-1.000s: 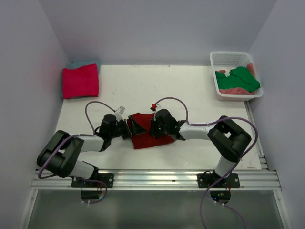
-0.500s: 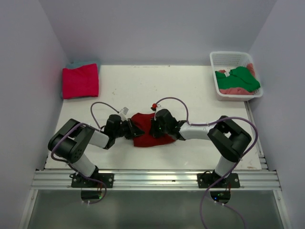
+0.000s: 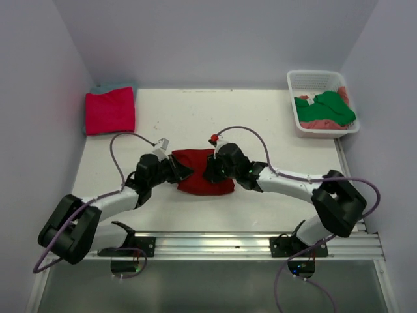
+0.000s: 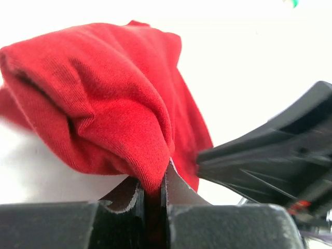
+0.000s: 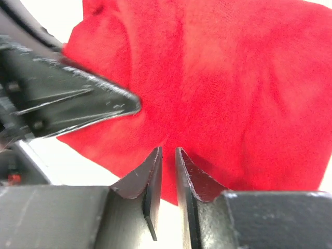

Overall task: Fold and stack the t-shirts
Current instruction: Put the neatly folded tshirt into the corner of the board with the left arm

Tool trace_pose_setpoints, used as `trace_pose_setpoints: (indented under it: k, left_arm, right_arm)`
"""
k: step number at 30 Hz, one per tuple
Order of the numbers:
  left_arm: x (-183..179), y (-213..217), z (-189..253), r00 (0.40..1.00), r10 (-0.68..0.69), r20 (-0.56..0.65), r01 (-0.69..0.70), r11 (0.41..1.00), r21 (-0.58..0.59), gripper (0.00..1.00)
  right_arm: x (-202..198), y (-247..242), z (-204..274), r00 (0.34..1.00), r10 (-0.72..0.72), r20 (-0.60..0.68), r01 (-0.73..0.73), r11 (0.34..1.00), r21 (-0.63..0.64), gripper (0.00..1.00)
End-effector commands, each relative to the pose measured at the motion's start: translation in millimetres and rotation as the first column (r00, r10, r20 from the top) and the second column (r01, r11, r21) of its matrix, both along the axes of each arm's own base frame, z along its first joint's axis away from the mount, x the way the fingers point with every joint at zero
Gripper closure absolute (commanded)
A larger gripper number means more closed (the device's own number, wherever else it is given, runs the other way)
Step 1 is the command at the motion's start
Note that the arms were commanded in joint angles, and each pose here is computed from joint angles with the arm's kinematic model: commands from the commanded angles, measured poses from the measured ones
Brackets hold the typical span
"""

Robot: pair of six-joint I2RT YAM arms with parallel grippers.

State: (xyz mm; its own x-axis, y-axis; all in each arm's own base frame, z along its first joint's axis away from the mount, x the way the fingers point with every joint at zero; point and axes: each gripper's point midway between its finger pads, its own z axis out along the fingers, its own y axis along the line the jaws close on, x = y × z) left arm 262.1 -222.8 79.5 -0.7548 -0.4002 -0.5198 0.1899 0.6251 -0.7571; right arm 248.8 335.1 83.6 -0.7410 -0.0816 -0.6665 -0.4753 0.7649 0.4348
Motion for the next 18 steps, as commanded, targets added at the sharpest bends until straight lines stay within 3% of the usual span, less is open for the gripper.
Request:
trace_pose_setpoints:
  k: [1, 5, 10, 18]
  left_arm:
    - [30, 10, 58, 0.977, 0.092, 0.191, -0.096, 0.995, 0.015, 1.00]
    - [58, 33, 124, 0.912, 0.213, 0.350, -0.228, 0.974, 0.000, 1.00]
    - [99, 71, 164, 0.858, 0.316, 0.404, -0.334, 0.942, -0.028, 1.00]
    - [181, 171, 246, 0.646, 0.527, 0.552, -0.564, 0.817, -0.120, 1.00]
  right_arm:
    - [13, -5, 69, 0.989, -0.006, 0.146, 0.001, 1.000, 0.030, 0.78]
    - [11, -31, 91, 0.976, -0.046, 0.213, 0.049, 0.999, -0.010, 0.77]
    - [6, -55, 94, 0.966, -0.085, 0.245, 0.096, 0.995, -0.033, 0.76]
    - [-9, -65, 62, 0.981, -0.083, 0.175, 0.097, 0.993, -0.073, 0.78]
